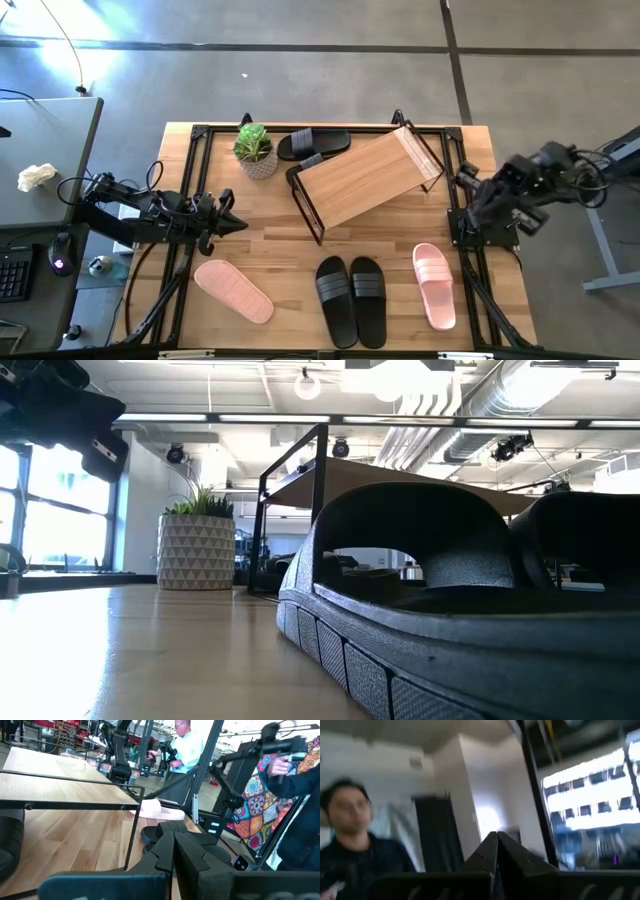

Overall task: Pick and place slides into the shelf
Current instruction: Put the bottom right black slipper on the shelf

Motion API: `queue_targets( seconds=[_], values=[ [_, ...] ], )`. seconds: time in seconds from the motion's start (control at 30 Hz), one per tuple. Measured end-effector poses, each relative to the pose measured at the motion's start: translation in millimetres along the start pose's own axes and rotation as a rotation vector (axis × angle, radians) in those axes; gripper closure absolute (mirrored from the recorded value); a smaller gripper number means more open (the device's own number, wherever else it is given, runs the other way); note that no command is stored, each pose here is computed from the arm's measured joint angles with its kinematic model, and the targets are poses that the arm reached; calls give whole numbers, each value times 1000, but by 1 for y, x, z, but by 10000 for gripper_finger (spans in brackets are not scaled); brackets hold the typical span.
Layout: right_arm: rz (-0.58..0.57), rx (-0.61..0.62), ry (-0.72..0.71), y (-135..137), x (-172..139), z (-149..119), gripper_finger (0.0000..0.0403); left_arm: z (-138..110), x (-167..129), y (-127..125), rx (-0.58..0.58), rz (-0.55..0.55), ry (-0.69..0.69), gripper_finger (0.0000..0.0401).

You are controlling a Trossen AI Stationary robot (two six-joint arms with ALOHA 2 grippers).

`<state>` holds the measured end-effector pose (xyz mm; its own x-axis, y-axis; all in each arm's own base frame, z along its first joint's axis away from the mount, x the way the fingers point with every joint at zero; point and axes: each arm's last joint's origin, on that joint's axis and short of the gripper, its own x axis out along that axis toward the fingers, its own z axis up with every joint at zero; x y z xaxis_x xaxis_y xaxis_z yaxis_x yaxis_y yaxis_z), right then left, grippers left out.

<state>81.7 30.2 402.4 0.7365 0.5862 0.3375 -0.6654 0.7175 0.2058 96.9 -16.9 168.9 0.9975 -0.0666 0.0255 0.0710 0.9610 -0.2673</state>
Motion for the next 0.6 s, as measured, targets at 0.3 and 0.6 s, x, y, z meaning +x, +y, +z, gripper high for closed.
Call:
queue_targets(
  seconds=[0.3, 0.6],
  values=[
    [72, 170, 407, -2, 76, 29, 363, 0, 0, 0, 0, 0, 0, 400],
    [-151, 350, 787, 20, 131, 29, 327, 0, 0, 0, 0, 0, 0, 400]
  ],
)
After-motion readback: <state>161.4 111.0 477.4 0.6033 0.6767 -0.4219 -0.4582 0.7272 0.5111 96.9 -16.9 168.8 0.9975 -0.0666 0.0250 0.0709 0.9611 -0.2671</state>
